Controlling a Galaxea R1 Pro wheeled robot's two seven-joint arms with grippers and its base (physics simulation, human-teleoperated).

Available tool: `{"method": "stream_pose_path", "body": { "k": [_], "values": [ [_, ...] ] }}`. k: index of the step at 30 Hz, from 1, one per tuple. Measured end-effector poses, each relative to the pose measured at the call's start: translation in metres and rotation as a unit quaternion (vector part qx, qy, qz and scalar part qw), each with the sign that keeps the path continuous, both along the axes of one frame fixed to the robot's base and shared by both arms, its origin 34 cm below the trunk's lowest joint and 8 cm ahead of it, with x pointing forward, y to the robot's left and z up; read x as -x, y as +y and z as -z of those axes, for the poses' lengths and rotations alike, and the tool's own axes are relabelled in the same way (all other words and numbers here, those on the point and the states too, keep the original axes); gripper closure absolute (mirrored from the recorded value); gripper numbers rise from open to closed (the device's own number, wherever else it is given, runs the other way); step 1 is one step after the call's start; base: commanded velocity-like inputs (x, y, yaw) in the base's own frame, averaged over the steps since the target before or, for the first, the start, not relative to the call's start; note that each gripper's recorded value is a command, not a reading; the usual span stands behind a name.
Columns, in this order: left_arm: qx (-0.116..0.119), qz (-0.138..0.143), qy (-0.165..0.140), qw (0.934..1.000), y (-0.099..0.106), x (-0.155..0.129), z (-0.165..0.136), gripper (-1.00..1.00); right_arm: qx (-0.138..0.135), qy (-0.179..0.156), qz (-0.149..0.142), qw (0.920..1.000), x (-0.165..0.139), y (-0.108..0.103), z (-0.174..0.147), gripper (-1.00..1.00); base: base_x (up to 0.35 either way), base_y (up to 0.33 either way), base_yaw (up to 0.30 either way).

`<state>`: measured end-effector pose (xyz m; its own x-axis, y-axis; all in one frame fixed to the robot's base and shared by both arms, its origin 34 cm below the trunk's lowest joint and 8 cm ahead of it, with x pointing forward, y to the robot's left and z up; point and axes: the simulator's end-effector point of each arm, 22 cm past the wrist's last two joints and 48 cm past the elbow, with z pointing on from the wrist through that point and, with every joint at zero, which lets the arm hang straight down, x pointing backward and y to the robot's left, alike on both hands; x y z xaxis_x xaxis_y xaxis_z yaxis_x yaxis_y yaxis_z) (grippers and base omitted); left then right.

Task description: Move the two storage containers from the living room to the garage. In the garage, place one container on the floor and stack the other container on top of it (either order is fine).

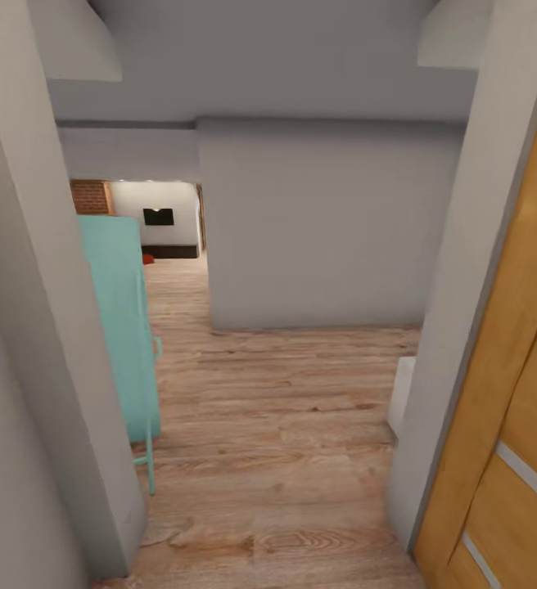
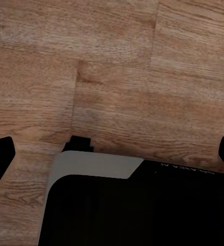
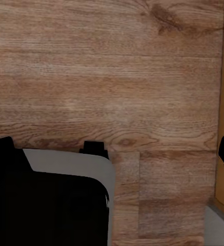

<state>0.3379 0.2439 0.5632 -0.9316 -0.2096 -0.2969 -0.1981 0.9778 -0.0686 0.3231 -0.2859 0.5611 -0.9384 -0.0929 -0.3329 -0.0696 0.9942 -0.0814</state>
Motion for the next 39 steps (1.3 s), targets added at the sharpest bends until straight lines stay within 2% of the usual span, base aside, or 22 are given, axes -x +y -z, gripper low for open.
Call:
{"method": "stream_pose_path", "body": {
  "k": [39],
  "values": [
    [0.0, 0.0, 0.0, 1.0, -0.0001, 0.0002, 0.0001, -1.0, 0.0, 0.0, 0.0, 1.0, 0.0, 0.0, 0.0, -1.0, 0.319, 0.0, 0.0]
  ]
}}
